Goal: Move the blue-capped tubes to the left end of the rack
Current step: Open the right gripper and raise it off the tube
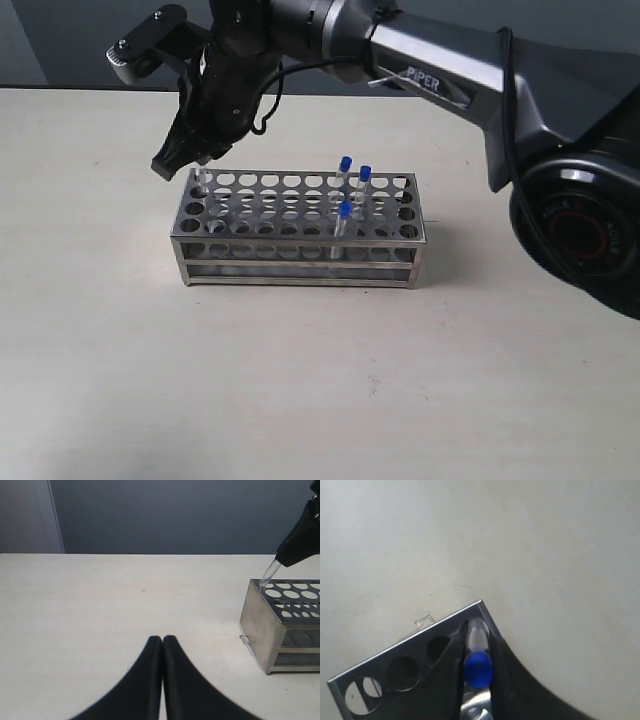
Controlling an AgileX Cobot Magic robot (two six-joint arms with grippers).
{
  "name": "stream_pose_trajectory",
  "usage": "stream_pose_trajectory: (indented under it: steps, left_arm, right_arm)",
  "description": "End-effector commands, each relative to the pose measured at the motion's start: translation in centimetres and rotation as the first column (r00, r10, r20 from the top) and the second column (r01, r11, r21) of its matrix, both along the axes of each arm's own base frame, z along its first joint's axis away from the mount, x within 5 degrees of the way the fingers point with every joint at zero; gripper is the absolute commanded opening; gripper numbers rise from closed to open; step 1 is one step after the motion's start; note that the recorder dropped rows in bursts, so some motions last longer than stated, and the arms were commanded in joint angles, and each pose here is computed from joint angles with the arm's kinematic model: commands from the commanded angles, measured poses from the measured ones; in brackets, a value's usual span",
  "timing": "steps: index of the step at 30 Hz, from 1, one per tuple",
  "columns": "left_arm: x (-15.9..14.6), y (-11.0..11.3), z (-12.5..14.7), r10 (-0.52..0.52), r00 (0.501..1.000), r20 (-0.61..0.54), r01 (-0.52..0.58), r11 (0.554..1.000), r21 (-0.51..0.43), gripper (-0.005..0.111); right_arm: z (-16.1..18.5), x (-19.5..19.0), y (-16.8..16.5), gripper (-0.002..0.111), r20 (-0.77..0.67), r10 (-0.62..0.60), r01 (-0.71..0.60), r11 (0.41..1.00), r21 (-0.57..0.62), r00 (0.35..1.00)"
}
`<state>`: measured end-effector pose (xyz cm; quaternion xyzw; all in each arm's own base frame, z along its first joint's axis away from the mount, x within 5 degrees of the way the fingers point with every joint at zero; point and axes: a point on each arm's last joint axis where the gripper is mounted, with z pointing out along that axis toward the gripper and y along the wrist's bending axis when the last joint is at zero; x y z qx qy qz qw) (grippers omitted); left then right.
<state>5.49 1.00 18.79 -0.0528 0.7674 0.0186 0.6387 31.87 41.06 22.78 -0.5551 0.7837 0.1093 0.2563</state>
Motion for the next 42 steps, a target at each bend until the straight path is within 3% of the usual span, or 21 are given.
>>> stream_pose_trajectory:
  steps: [1, 7, 12, 17, 26, 37, 39, 42]
  left_arm:
    - [0.0, -0.1, 0.2, -0.008, 1.000, 0.011, 0.008, 1.000, -0.003, 0.001]
    - [0.0, -0.1, 0.2, -0.008, 1.000, 0.011, 0.008, 1.000, -0.003, 0.001]
    - [0.0, -0.1, 0.2, -0.008, 1.000, 0.011, 0.008, 1.000, -0.003, 0.001]
    - [0.0, -0.1, 0.2, -0.008, 1.000, 0.011, 0.008, 1.000, -0.003, 0.001]
    - [0.0, -0.1, 0.2, -0.008, 1.000, 0.011, 0.008, 1.000, -0.003, 0.001]
    - [0.0, -0.1, 0.2, -0.009, 1.000, 0.013, 0.009, 1.000, 0.001, 0.001]
    - [0.0, -0.1, 0.2, -0.009, 1.000, 0.013, 0.009, 1.000, 0.001, 0.001]
    - [0.0, -0.1, 0.2, -0.009, 1.000, 0.013, 0.009, 1.000, 0.001, 0.001]
  right_arm:
    - [-2.1, 0.2, 0.4, -0.001, -0.036, 0.000, 0.000, 1.000, -0.007, 0.999]
    - [-2.2, 0.2, 0.6, -0.001, -0.044, -0.003, 0.003, 1.000, 0.008, 0.999]
    - [0.8, 0.2, 0.5, -0.001, 0.020, -0.008, 0.006, 0.996, 0.086, 1.000]
    - [1.3, 0.1, 0.6, -0.001, 0.021, -0.013, 0.010, 0.993, 0.121, 1.000]
    - [-3.2, 0.1, 0.8, -0.001, -0.088, -0.012, 0.012, 1.000, 0.007, 0.996]
    - [-3.2, -0.4, 1.0, -0.001, -0.148, -0.014, 0.019, 0.999, 0.029, 0.989]
    - [-3.2, -0.5, 0.9, 0.005, -0.161, -0.012, 0.016, 1.000, 0.022, 0.987]
    - [-3.2, -0.6, 0.8, 0.024, -0.176, -0.010, 0.012, 1.000, 0.012, 0.984]
